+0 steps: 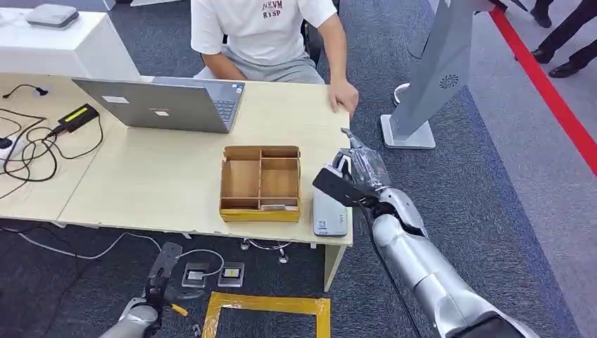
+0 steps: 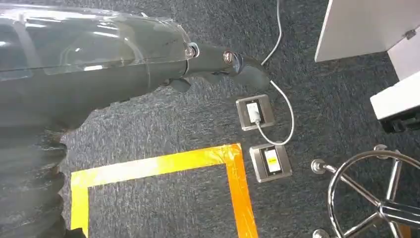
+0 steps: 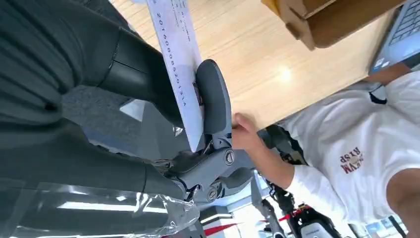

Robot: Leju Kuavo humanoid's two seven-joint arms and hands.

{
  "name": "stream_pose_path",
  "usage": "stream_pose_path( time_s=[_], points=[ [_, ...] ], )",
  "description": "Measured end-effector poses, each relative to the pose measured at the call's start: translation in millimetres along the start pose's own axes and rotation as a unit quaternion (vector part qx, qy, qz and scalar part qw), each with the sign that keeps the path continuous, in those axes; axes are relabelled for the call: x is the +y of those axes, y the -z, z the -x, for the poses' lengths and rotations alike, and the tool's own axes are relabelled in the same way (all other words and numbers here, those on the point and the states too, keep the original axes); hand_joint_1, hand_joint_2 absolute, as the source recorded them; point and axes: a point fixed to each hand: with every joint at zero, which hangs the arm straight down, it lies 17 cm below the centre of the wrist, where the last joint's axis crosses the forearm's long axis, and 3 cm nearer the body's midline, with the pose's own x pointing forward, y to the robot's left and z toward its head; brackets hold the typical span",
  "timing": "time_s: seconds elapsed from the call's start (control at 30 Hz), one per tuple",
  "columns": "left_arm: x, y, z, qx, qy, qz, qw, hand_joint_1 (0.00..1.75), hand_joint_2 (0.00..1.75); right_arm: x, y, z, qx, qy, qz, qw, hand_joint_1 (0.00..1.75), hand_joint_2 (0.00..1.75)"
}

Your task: Pass the card to the sensor for recognition and then transmit it.

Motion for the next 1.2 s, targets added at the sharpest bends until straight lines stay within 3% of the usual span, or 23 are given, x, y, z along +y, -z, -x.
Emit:
stream_pose_path(
  time_s=[0.5,1.2],
  points=[
    [-3,-1,3,0.004,-0.005,0.003,1.000,0.00,1.75,15,2,-23,-0.014,0.008,-0.009,1.000,1.75,1.75],
    [-3,-2,10,0.012,-0.009,0.006,1.000,0.00,1.75,47,-11,-12,0.013,0.006,-0.041,0.999,1.75,1.75]
  ],
)
